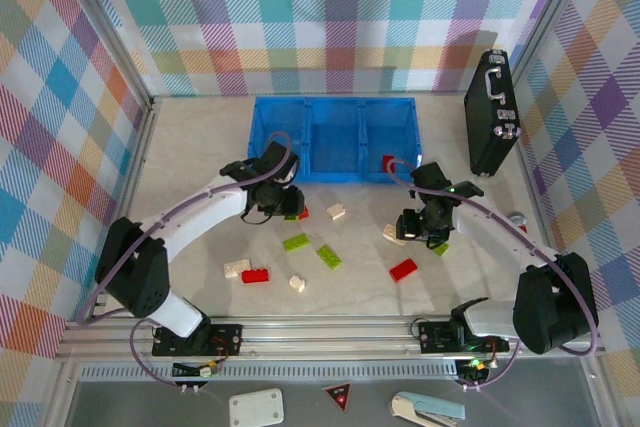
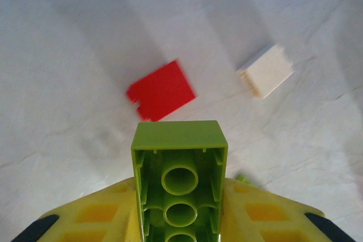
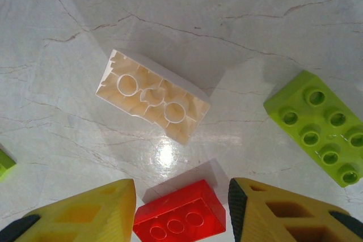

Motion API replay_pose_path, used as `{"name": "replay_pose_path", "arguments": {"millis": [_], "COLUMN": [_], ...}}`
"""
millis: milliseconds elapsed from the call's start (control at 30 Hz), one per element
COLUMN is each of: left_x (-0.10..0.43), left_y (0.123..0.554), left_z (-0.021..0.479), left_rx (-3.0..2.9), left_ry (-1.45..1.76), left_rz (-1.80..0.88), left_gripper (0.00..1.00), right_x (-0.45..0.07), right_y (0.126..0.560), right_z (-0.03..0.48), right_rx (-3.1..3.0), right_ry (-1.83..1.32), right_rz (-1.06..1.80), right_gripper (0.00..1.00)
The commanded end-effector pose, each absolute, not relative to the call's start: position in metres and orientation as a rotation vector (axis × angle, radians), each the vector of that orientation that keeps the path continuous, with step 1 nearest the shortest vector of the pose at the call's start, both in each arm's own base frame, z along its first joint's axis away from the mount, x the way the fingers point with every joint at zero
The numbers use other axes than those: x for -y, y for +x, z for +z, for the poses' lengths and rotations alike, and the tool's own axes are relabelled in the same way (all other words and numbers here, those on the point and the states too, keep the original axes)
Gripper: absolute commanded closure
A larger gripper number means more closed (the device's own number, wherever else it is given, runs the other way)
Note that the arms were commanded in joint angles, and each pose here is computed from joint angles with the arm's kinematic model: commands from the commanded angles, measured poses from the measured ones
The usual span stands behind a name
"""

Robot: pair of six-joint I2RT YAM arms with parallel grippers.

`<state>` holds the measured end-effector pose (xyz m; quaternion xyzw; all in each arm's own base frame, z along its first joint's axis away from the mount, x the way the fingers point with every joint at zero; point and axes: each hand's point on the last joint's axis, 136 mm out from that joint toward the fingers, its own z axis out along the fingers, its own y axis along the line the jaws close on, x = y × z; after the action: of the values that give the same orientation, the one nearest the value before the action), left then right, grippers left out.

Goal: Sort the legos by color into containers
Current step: Place the lego in the container.

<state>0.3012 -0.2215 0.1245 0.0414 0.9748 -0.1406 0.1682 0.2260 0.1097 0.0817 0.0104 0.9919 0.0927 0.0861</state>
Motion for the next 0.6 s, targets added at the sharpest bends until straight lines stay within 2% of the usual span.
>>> {"name": "replay_pose_path", "arguments": {"millis": [0, 200, 567], "left_x": [0.244, 0.266, 0.280], "left_y": [0.312, 0.350, 0.416], "left_z": [0.136, 0.152, 0.146], "left_rx": [-2.776, -2.722, -2.614], "left_ry": [0.141, 0.168, 0.122], "left_rz": [-0.453, -0.365, -0.175], "left_gripper": [0.66, 0.67, 0.71], "right_x": [-0.111, -0.110, -0.108], "right_y": [0.222, 0.223, 0.224], "right_z": [0.084, 0.086, 0.092], "right_rx": [-2.947, -2.939, -2.922], "right_ry": [0.031, 0.033, 0.040], "right_rz": [0.289, 0.285, 0.278], "right_gripper": [0.52, 0.52, 0.52]}}
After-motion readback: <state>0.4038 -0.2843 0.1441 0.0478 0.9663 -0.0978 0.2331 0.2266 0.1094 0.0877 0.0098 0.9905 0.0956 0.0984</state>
